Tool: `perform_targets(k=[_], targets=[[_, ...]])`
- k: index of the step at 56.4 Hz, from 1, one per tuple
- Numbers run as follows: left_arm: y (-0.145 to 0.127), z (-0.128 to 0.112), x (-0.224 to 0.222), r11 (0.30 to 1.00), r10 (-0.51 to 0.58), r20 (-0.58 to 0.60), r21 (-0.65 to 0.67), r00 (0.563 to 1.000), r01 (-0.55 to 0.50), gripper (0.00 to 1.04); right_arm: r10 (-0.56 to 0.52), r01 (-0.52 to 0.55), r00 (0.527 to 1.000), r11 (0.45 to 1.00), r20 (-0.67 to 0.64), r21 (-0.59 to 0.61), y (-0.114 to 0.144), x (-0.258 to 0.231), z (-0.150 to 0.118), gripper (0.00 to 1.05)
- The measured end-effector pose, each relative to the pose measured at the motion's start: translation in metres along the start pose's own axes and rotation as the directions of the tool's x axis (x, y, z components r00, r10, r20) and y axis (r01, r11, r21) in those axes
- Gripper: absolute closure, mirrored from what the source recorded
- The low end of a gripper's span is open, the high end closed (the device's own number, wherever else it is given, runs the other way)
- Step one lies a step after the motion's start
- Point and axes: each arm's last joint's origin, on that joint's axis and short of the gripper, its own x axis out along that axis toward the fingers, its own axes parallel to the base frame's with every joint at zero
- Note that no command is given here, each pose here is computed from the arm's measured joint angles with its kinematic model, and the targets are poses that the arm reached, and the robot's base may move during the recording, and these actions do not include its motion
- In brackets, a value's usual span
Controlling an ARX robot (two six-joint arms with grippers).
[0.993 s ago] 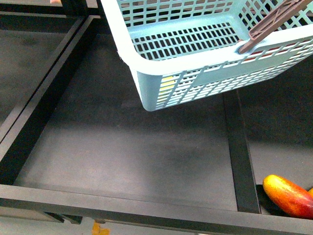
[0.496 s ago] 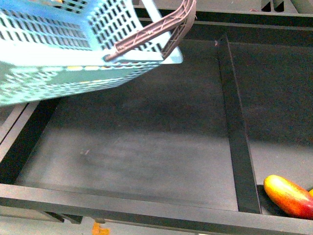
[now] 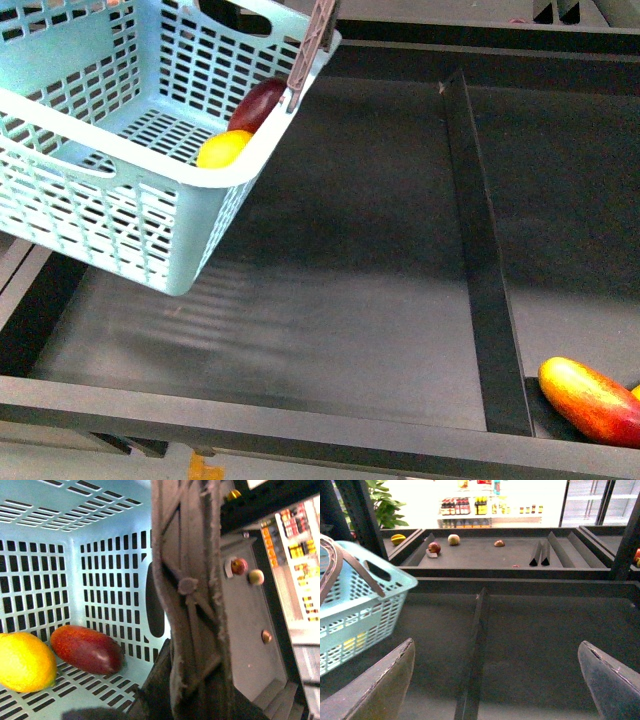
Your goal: Pick lemon and mango into basket
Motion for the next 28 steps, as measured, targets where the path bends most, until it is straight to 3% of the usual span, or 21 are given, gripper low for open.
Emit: perform_targets(k=[7, 19, 28], targets=[[0.010, -0.006, 0.032, 0.996, 0.029, -0.007, -0.083, 1.000, -0.030, 1.00, 0.000, 0.000, 1.000, 1.000, 0.000, 0.000, 0.000, 0.000, 0.000, 0.09], [-0.002, -0.035, 0.066, 0.989, -0.035, -0.159, -0.144, 0.987, 0.012, 1.00, 0.000, 0.000, 1.000, 1.000, 0.000, 0.000, 0.000, 0.000, 0.000, 0.09], [0.018, -0.037, 0.079, 0.986, 0.003, -0.134, -0.164, 0.991, -0.025, 1.00, 0.000, 0.000, 1.000, 1.000, 0.000, 0.000, 0.000, 0.000, 0.000, 0.09]])
